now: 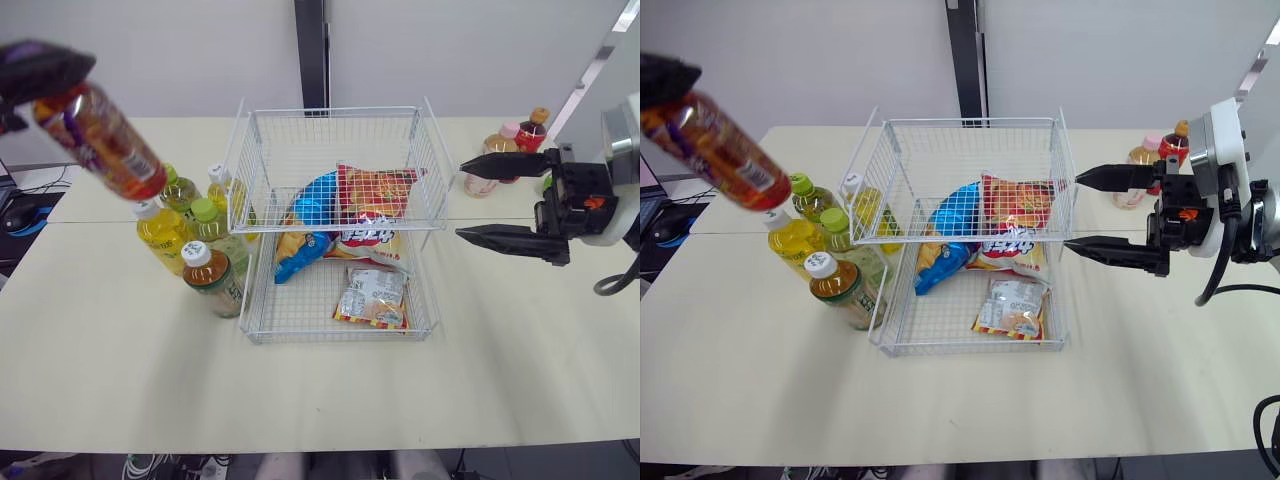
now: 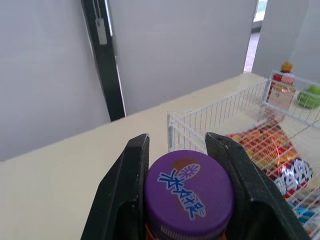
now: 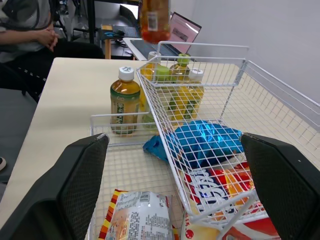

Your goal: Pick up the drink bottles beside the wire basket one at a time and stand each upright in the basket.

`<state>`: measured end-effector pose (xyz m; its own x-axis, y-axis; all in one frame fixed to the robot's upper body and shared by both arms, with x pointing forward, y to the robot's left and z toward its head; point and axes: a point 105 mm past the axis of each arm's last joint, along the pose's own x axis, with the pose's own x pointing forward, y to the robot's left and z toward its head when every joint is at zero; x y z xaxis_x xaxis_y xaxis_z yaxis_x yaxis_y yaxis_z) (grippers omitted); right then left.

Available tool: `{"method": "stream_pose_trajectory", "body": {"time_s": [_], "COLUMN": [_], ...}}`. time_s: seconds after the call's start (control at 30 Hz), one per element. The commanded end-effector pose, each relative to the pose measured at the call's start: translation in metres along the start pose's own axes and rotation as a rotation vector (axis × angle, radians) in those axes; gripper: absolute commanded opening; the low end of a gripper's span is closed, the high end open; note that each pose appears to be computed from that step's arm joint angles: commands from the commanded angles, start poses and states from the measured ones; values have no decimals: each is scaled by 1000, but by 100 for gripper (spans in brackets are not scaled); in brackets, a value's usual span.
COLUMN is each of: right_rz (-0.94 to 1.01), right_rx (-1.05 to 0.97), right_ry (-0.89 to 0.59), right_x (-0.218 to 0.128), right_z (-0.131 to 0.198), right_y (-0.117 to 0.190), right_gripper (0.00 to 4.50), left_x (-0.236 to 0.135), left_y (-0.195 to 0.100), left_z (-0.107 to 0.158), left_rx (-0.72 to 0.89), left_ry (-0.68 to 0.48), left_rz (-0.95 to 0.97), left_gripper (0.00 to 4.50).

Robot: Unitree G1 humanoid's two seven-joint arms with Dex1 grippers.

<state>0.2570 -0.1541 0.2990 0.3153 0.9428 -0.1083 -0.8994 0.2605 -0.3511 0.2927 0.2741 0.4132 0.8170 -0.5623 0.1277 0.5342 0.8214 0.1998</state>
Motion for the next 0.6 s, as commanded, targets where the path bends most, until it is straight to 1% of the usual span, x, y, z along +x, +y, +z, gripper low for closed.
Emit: {"method": "stream_pose_trajectory", "body": {"time_s": [0.03,0.1,0.17,0.23,0.37,0.5,0.6], "right_rz": [-42,-63,-77,-88,-135,-173,-217], "right_rx": [-50,-49,-47,-44,-42,-35,-41], "right_ry": [-19,-20,-23,-24,-12,-12,-22], "right_x": [-7,-9,-9,-9,-11,-13,-12], "right_z": [12,11,10,10,5,4,4], "right_y": [3,6,8,10,14,18,20], "right_gripper": [450,450,450,450,450,450,450], "left_x": [17,38,51,64,111,143,169], "left_y": [-1,-6,-10,-15,-46,-69,-93], "left_z": [39,60,73,80,76,71,65], "left_rx": [90,121,126,117,106,76,48], "left_ry": [-83,-124,-144,-155,-143,-161,-187], "left_rz": [-37,-72,-105,-146,-289,-367,-431], "left_gripper": [138,138,138,138,138,138,138]}}
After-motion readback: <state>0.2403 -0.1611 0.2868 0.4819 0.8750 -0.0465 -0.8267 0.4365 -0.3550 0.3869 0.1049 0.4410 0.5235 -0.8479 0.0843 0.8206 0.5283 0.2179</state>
